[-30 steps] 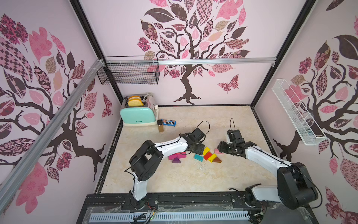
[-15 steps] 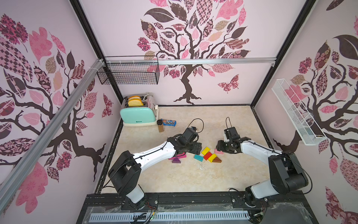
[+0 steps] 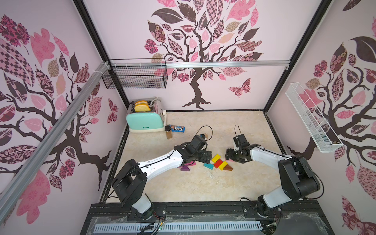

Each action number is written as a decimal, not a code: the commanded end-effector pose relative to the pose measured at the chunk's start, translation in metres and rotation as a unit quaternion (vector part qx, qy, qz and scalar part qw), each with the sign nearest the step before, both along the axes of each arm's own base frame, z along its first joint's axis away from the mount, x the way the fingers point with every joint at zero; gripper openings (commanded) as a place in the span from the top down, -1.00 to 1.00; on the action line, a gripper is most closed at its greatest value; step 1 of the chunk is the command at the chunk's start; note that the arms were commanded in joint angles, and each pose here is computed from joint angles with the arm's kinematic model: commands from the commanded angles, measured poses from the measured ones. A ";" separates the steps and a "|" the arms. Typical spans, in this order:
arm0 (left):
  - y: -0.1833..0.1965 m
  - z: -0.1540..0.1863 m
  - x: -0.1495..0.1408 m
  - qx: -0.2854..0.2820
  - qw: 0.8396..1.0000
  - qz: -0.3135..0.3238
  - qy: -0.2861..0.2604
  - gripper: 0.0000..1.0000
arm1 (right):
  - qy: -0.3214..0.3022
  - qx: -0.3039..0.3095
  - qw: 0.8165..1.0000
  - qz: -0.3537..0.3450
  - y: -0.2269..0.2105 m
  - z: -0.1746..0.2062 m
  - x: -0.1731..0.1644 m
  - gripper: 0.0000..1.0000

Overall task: Assemble a piece of candy with building blocks
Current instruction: Assemble the building block at the center of the board, then adjust the building block at the center of the board.

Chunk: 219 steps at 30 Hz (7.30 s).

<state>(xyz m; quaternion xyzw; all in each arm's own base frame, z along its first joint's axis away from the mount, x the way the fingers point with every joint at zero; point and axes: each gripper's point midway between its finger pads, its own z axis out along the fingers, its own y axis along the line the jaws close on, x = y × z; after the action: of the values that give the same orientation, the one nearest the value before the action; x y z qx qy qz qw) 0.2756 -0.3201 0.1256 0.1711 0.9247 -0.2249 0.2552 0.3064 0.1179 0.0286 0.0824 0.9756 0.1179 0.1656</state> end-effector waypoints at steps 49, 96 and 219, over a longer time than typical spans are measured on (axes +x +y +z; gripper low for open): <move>0.037 0.017 -0.010 -0.025 0.999 0.036 -0.023 -0.70 | -0.012 0.028 0.997 0.067 0.121 -0.006 0.102 0.08; 0.048 0.015 -0.011 -0.004 0.999 0.042 -0.022 -0.94 | -0.063 0.012 0.987 0.146 0.150 0.040 0.034 -0.33; 0.029 -0.009 -0.070 -0.138 0.989 -0.006 0.059 -0.76 | 0.086 -0.056 0.973 0.207 0.055 0.015 -0.094 0.37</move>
<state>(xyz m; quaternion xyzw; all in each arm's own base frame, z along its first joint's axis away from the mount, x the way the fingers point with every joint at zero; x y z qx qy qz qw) 0.2025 -0.2894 0.1070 0.1200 0.9058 -0.3490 0.2082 0.2289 0.1744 0.0497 -0.1294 0.9838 0.0907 0.0847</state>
